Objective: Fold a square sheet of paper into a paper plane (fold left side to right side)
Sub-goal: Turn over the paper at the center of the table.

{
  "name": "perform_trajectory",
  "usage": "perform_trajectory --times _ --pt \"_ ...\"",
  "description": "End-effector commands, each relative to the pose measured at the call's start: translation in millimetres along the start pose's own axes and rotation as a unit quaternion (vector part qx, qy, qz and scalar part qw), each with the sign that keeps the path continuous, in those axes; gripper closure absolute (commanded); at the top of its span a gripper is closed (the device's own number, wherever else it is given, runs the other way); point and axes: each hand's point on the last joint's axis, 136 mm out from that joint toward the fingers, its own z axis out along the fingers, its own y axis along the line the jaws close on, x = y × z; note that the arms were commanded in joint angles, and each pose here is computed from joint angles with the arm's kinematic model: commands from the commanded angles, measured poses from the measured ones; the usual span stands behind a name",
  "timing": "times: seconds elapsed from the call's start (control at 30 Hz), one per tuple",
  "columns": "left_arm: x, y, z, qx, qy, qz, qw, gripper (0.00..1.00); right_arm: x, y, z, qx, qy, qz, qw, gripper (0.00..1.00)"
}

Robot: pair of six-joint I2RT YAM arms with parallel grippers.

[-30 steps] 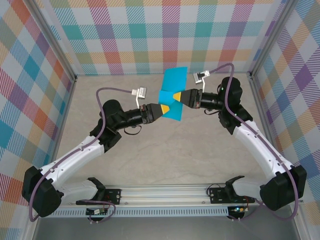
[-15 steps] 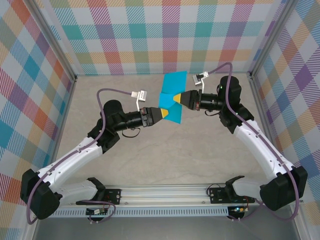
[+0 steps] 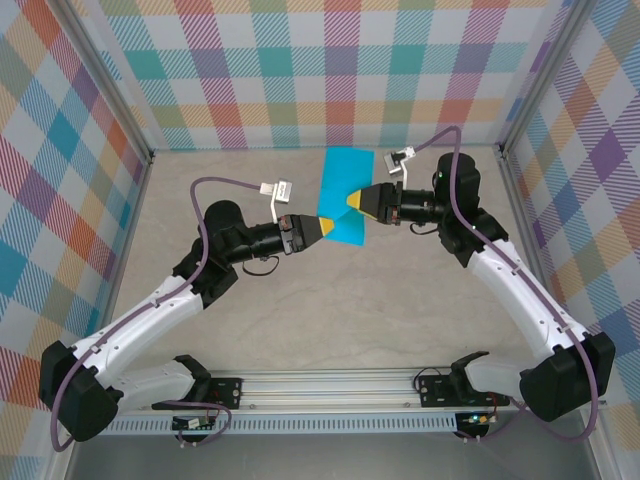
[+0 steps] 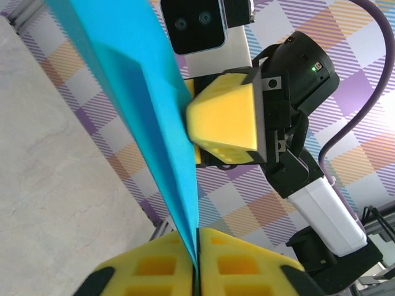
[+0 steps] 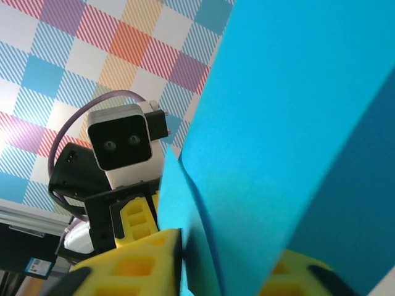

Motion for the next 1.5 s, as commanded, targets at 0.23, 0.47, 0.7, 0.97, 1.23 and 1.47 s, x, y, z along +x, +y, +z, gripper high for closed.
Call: perform_trajectory --times 0.23,0.47,0.7,0.97,1.23,1.47 --pt "20.0 38.1 -12.4 -0.112 0.028 0.045 0.992 1.00 13.1 -50.2 -49.8 0.220 -0.048 -0.029 0.974 0.34" --pt "42.4 124.2 -67.6 -0.440 0.100 0.162 0.878 1.00 34.7 -118.6 -148.0 0.505 -0.111 -0.024 0.856 0.11" --pt "30.4 156.2 -109.4 -0.708 0.159 0.272 0.632 1.00 56.6 -140.9 -195.0 0.597 -0.138 -0.020 0.790 0.00" --pt "53.2 180.2 -77.6 -0.802 0.202 0.288 0.483 1.00 60.1 -124.9 -233.4 0.640 -0.188 -0.026 0.745 0.00" --pt "116.5 229.1 -57.1 -0.806 0.302 0.253 0.441 1.00 66.2 -85.1 -275.4 0.663 -0.235 -0.060 0.708 0.00" --pt "166.6 263.2 -42.5 -0.785 0.368 0.201 0.455 1.00 67.7 -75.9 -278.8 0.658 -0.240 -0.067 0.711 0.00"
